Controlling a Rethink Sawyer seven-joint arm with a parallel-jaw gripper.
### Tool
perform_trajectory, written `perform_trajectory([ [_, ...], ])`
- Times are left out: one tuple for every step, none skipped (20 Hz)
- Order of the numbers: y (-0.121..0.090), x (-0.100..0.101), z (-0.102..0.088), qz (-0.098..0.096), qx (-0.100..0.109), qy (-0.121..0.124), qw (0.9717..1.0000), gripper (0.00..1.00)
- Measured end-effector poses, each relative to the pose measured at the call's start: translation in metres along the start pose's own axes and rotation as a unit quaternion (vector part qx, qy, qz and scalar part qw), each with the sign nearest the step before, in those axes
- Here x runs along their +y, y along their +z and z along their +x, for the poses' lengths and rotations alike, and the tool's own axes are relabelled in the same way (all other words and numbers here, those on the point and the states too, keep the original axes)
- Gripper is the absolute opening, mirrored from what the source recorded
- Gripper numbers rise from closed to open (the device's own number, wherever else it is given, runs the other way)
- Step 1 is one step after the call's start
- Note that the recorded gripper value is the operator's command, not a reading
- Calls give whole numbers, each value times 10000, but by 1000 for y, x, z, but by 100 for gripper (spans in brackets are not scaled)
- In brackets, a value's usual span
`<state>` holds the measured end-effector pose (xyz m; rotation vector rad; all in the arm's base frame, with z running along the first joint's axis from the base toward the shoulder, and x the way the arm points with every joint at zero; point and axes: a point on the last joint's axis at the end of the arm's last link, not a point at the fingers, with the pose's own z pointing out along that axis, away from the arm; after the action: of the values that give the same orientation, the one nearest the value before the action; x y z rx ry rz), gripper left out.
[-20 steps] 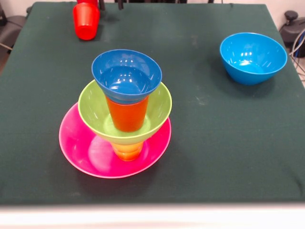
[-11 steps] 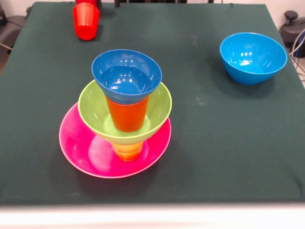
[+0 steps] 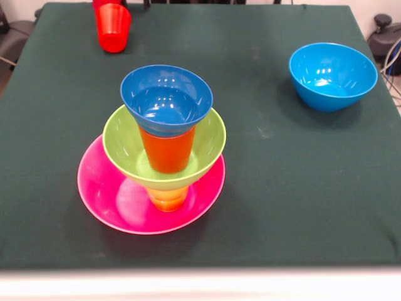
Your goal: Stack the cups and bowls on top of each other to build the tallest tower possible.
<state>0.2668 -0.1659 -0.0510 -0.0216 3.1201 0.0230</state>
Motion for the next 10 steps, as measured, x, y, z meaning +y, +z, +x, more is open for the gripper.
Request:
perform_trajectory([
  [1,-1,1,-1,-2,-28,10000,100],
  [2,-2,1,2,-6,-68,10000,100],
  [4,-3,1,5,-13,-174,9998,100],
  [4,-3,1,5,-14,-226,9997,100],
  [4,-3,1,8,-15,-269,9996,100],
  [3,-3,1,8,-19,-325,9995,100],
  [3,-3,0,10,-31,-411,9991,100],
  [3,-3,-1,11,-47,-476,9989,100],
  [2,-3,-3,12,-62,-523,9986,100],
  [2,-2,-4,14,-82,-575,9983,100],
])
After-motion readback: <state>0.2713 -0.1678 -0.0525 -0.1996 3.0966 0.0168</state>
